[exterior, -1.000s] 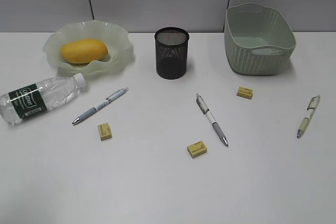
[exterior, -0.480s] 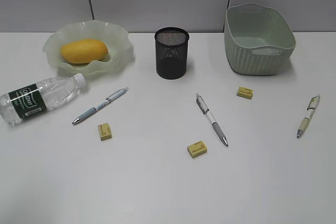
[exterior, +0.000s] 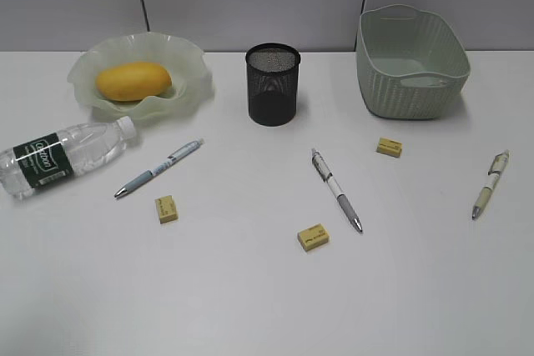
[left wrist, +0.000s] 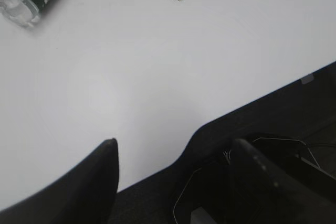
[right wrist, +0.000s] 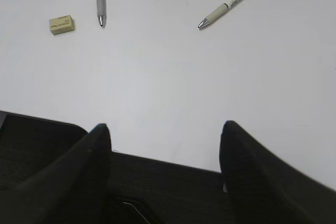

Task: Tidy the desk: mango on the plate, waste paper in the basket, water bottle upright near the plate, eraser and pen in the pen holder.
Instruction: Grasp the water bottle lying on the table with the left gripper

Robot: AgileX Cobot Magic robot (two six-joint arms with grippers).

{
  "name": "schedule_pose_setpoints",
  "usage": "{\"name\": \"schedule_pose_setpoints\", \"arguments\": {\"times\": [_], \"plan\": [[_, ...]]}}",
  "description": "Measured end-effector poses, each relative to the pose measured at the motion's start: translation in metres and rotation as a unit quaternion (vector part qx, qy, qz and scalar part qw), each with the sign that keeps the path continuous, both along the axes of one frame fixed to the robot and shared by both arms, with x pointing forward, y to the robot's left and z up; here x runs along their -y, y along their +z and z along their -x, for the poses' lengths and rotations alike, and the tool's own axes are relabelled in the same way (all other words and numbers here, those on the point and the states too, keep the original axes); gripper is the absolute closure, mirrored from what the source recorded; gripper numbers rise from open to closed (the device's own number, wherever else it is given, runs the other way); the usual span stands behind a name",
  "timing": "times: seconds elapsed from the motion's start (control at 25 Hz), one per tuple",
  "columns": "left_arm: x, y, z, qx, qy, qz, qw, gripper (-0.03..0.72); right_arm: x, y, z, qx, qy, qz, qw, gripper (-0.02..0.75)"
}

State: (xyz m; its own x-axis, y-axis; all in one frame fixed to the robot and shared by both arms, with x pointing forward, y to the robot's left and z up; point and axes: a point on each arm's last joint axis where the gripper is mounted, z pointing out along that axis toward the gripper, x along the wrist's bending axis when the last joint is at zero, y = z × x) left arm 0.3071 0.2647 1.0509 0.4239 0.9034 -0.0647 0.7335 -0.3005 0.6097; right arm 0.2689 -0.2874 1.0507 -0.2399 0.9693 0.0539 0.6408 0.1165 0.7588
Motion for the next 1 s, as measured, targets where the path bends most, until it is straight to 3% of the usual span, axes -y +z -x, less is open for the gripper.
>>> {"name": "schedule_pose_setpoints", "arguments": {"times": [0.2,0.48,1.0], "plan": [[0.000,0.002,-0.002,0.012,0.001,0.003,1.000,0.189,0.000,0.000,0.000,0.000,0.000,0.000,1.000,0.228],[0.002,0.030,-0.017,0.082,0.009,0.002,0.997,0.189,0.000,0.000,0.000,0.001,0.000,0.000,1.000,0.228],[0.038,0.038,-0.127,-0.016,0.010,-0.071,0.997,0.189,0.000,0.000,0.000,0.002,0.000,0.000,1.000,0.228]]}}
